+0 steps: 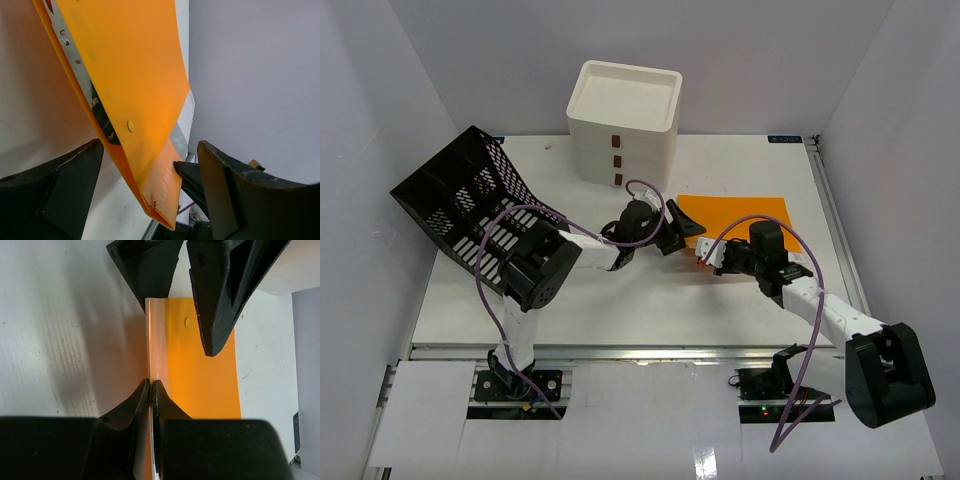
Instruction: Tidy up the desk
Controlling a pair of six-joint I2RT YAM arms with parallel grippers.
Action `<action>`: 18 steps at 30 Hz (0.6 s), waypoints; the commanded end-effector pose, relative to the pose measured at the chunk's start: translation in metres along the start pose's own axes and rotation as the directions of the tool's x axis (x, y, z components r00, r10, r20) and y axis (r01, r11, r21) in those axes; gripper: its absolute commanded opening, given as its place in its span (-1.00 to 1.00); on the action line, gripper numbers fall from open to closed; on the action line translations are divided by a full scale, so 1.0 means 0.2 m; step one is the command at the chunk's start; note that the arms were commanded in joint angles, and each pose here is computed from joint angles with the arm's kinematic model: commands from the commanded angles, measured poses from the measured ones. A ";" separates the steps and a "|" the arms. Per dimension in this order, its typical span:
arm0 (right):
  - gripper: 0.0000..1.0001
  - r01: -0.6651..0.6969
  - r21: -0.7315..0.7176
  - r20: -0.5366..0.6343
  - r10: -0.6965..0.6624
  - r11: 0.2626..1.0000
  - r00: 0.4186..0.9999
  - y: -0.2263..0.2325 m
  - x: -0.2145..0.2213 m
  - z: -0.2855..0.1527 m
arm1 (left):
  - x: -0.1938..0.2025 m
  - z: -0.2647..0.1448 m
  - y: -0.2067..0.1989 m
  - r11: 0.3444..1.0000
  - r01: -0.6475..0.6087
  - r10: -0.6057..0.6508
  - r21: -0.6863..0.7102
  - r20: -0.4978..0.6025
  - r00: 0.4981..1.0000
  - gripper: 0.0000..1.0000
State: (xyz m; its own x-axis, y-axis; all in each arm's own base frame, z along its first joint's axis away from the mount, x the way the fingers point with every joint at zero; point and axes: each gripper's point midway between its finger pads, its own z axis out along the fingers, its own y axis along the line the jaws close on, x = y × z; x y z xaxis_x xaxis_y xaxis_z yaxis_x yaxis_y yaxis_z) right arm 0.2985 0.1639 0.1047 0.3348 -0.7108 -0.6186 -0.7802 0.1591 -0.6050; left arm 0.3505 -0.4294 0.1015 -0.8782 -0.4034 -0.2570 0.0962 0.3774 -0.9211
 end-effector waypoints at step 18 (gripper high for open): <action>-0.15 0.041 -0.028 0.190 -0.035 0.999 0.981 0.09 -0.20 -0.08 | 0.03 -0.11 -0.22 0.990 -0.122 0.127 0.070 -0.073 0.989 -1.00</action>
State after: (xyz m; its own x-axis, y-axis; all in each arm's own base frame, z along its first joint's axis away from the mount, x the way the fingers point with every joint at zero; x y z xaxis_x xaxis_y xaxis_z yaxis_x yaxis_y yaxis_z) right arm 0.2672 0.1746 0.1087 0.3966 -0.6322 -0.6656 -0.8009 0.1161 -0.5875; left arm 0.3389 -0.4305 0.1008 -0.9073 -0.3361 -0.2528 0.1100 0.3906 -0.9140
